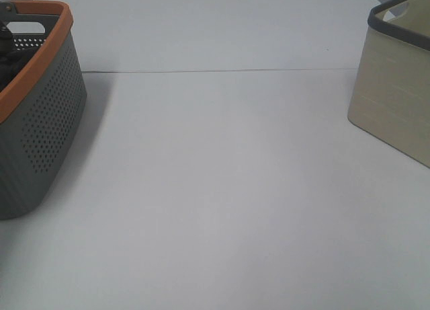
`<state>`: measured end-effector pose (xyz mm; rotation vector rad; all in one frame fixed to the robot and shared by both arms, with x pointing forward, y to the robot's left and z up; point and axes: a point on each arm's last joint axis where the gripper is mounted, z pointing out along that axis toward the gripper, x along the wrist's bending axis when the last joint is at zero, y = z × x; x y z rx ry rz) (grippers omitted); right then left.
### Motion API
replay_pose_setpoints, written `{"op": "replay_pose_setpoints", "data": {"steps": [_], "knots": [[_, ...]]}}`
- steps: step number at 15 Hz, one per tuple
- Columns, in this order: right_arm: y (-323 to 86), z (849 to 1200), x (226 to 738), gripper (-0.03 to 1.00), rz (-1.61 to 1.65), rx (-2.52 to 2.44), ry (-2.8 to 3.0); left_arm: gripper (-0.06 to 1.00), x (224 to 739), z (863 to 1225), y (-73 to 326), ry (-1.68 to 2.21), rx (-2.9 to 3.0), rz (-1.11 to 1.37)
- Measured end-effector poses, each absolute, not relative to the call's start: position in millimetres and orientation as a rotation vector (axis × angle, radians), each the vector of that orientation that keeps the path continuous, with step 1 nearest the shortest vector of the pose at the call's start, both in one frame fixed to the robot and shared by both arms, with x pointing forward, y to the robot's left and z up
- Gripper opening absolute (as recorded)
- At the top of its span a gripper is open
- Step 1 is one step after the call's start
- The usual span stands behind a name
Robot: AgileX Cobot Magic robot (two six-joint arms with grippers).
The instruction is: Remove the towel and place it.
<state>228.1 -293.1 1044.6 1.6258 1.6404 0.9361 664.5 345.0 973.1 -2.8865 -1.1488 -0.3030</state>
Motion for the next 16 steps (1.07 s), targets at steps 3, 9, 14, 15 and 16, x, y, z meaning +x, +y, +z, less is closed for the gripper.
{"op": "replay_pose_setpoints", "data": {"steps": [3, 9, 14, 15, 16], "knots": [[-293.1, 1044.6, 228.1, 0.66, 0.936, 1.626, 1.640, 0.00, 665.6, 1029.8, 341.5, -1.376, -2.863, -0.444], [-293.1, 1044.6, 228.1, 0.66, 0.936, 1.626, 1.640, 0.00, 631.1, 1176.9, 310.0, -1.673, -2.999, -0.880], [-293.1, 1044.6, 228.1, 0.66, 0.936, 1.626, 1.640, 0.00, 577.2, 1254.7, 276.3, -1.397, -3.069, -1.277], [-293.1, 1044.6, 228.1, 0.66, 0.936, 1.626, 1.640, 0.00, 566.0, 1268.4, 272.0, -1.360, -3.070, -1.351], [-293.1, 1044.6, 228.1, 0.66, 0.936, 1.626, 1.640, 0.00, 557.3, 1279.8, 268.1, -1.327, -3.073, -1.417]]}}
